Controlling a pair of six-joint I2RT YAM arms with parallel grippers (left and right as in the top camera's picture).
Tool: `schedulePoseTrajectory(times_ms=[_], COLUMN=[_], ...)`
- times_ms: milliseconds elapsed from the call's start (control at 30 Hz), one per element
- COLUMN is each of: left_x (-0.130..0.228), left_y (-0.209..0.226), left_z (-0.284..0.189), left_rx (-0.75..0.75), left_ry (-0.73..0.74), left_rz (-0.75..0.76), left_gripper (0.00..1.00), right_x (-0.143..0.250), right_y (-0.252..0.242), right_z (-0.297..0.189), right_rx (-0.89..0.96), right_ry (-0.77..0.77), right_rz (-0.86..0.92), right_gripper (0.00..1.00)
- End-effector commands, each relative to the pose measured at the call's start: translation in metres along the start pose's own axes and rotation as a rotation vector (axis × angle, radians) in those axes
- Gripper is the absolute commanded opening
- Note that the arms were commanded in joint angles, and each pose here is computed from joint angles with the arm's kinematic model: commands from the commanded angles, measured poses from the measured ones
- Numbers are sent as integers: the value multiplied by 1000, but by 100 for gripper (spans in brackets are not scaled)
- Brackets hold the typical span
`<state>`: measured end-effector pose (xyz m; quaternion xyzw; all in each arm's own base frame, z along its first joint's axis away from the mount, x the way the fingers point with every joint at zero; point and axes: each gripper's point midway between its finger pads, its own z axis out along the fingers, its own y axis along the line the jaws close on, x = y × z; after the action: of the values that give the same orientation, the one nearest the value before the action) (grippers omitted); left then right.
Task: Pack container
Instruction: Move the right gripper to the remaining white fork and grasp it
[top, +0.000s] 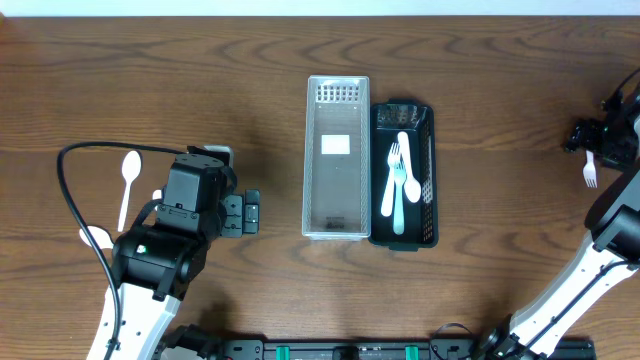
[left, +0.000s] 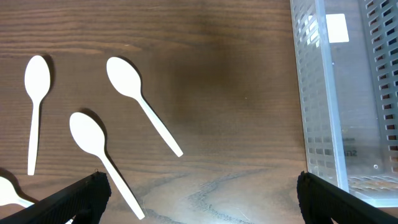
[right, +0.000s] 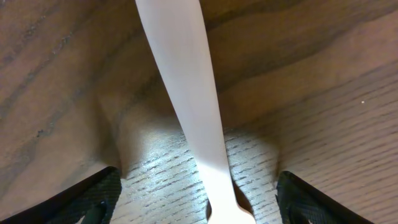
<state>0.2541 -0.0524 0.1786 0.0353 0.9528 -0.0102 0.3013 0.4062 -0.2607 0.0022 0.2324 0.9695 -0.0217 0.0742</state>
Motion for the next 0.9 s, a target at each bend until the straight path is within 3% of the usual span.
schedulePoseTrajectory(times_ms=[0, 733, 867], left_x=[-7, -7, -7], left_y=[1, 1, 1], left_z=[-6, -6, -6], left_rx=[-3, -3, -3], left_ry=[-23, -23, -23], left_rz=[-11, -12, -11], left_gripper=[98, 98, 98], right_x=[2, 18, 19], right_y=[1, 3, 3], right_z=[7, 24, 24], right_rx=[-13, -17, -17], right_ry=[17, 48, 50], right_rz=[-6, -9, -9], right_gripper=[82, 83, 71])
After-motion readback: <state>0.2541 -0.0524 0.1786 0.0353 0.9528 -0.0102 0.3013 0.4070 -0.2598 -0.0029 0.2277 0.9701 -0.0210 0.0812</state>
